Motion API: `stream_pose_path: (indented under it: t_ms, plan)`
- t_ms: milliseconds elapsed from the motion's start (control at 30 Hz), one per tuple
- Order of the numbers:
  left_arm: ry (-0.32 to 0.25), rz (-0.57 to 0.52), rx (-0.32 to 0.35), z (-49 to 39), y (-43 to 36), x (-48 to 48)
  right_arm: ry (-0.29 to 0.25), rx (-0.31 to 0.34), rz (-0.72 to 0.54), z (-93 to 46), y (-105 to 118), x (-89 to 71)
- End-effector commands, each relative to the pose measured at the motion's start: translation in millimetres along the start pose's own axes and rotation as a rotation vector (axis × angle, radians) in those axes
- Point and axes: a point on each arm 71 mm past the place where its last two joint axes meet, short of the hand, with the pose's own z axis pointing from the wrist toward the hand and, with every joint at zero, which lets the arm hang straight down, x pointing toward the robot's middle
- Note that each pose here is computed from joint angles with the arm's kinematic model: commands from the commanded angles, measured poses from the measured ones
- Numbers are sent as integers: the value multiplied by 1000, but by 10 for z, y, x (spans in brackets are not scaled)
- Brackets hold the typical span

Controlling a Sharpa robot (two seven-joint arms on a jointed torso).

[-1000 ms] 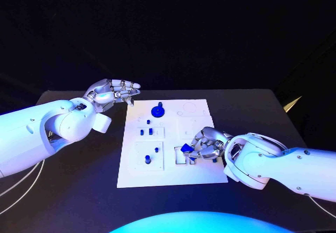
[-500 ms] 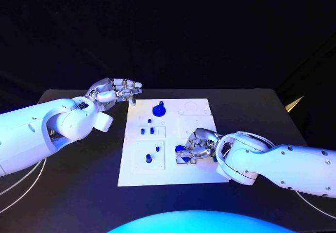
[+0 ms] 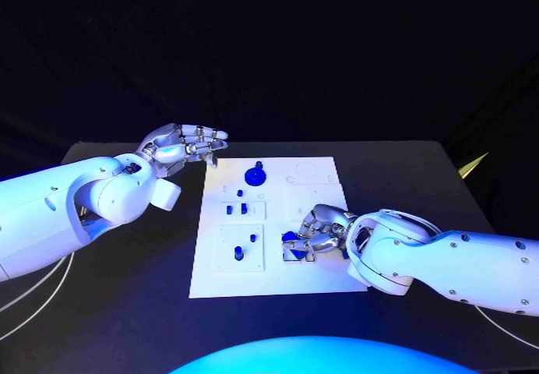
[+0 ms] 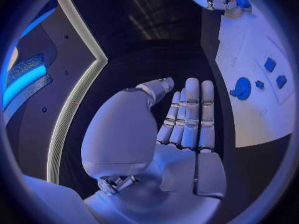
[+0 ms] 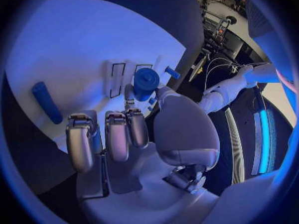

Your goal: Assemble the parts on the task board

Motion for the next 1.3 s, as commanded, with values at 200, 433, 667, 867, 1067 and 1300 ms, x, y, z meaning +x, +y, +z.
stream_pose_path:
  t_ms: [200,433,667,867,1067,1300]
  plan:
    - [5,-7,7,-2,-12,7,2,-1,-32,-63,-12,39]
    - [5,-6,7,-4,-11,3,-16,-8,-34,-99,-8,29]
    - [5,-7,7,-4,-11,3,-25,-9,-46,-85,-1,26]
    - [4,-6,6,-7,-11,-2,-39,-5,-58,-74,-8,13]
    - [3,-6,6,-11,-11,-7,-52,-6,-73,-62,-5,5]
    - [3,-6,5,-14,-11,-10,-39,-4,-94,-38,14,23]
